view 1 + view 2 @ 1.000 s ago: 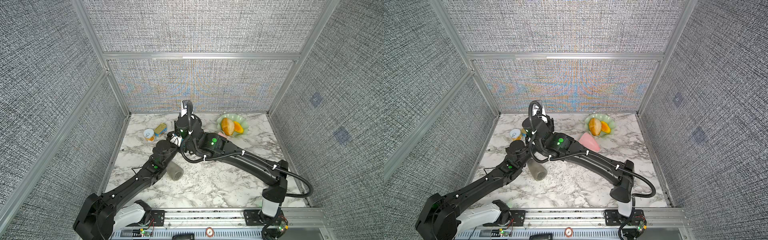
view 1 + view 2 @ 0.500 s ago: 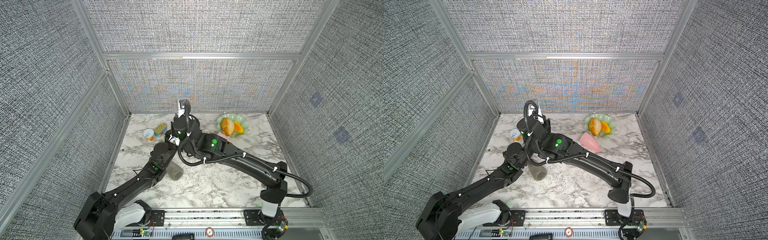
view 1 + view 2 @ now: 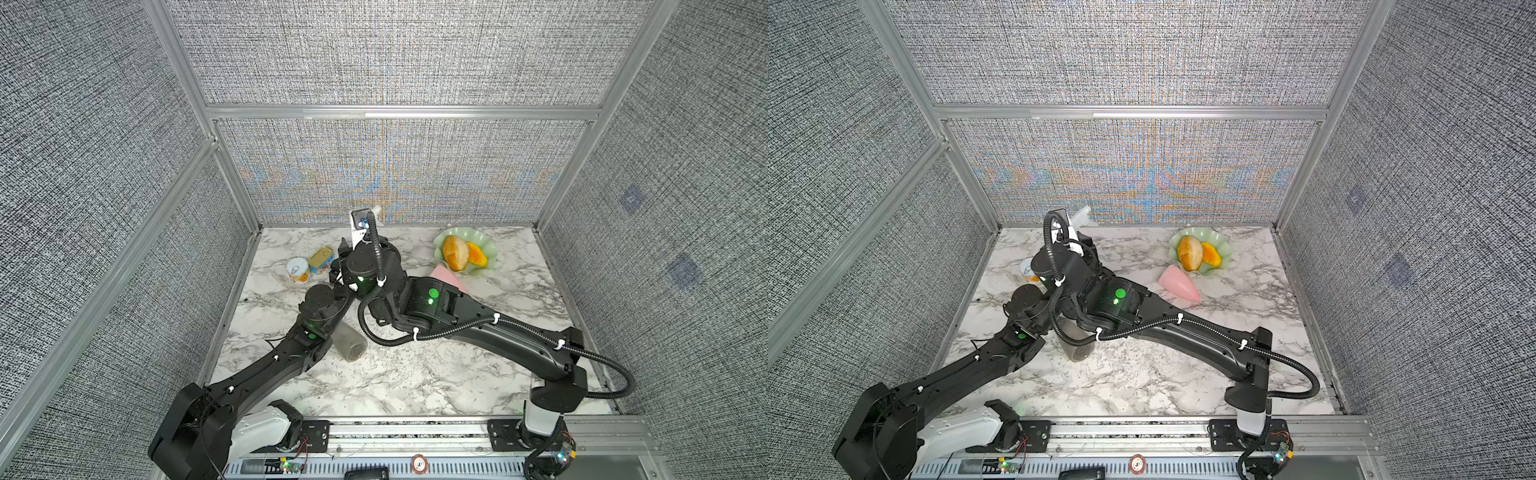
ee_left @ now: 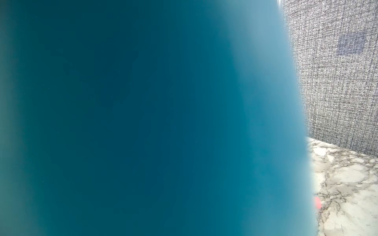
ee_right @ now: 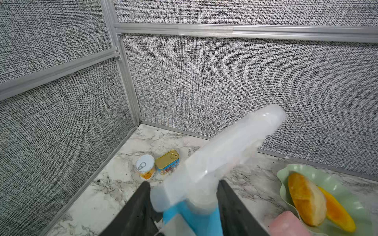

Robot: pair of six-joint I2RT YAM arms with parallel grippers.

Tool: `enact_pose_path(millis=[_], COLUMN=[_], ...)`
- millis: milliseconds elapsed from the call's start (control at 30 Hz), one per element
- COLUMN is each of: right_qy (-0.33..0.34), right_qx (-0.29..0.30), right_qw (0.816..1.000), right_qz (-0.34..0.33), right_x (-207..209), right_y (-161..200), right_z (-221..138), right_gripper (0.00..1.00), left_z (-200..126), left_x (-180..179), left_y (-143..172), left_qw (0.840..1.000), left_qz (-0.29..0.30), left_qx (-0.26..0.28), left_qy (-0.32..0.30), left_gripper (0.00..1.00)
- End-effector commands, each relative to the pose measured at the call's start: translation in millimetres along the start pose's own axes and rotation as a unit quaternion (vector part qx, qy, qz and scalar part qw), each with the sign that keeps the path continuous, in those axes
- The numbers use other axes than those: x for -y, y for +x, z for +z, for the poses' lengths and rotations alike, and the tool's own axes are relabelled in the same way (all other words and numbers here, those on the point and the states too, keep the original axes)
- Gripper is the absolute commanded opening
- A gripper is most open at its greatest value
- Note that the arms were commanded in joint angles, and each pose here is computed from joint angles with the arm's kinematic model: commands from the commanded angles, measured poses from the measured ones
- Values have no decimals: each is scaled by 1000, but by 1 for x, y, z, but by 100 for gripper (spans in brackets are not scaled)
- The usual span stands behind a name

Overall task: Attach spray nozzles to spray bottles
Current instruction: Screw the spray nozzle on the spray bottle.

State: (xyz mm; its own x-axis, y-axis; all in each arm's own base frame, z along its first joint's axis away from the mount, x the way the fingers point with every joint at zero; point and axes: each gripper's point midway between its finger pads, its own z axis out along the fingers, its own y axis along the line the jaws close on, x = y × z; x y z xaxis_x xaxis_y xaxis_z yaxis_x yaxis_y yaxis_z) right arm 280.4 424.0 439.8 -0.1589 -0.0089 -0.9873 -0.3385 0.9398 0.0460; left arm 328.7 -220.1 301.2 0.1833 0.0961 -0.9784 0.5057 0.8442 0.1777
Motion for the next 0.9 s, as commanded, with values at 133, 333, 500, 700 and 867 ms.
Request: enact_pose_path(millis=[133,333,500,700,867], right_qy=[-29,-25,-48,-104,-170], right_qx=[-18,-18,-7,-14,-23], right_qw=[999,999,999,994,985], right_qz=[-12,-11,-5,-6,-33], right_x=[-1,17,25,20,17], right_y=[10,14,9,3,5], right_z=[-13,-26,-40,-55,-75], right_gripper=[60,61,62,64,64], left_z=[0,2,5,6,6], left_x=[2,3,5,8,13], left_y=[-31,-27,-23,-20,-19], left_qw=[998,998,998,998,997], left_qz=[-2,-6,-10,-14,-16], left_qx=[59,54,48,46,45], left_qy=[20,26,31,40,57], left_gripper=[67,67,67,67,67])
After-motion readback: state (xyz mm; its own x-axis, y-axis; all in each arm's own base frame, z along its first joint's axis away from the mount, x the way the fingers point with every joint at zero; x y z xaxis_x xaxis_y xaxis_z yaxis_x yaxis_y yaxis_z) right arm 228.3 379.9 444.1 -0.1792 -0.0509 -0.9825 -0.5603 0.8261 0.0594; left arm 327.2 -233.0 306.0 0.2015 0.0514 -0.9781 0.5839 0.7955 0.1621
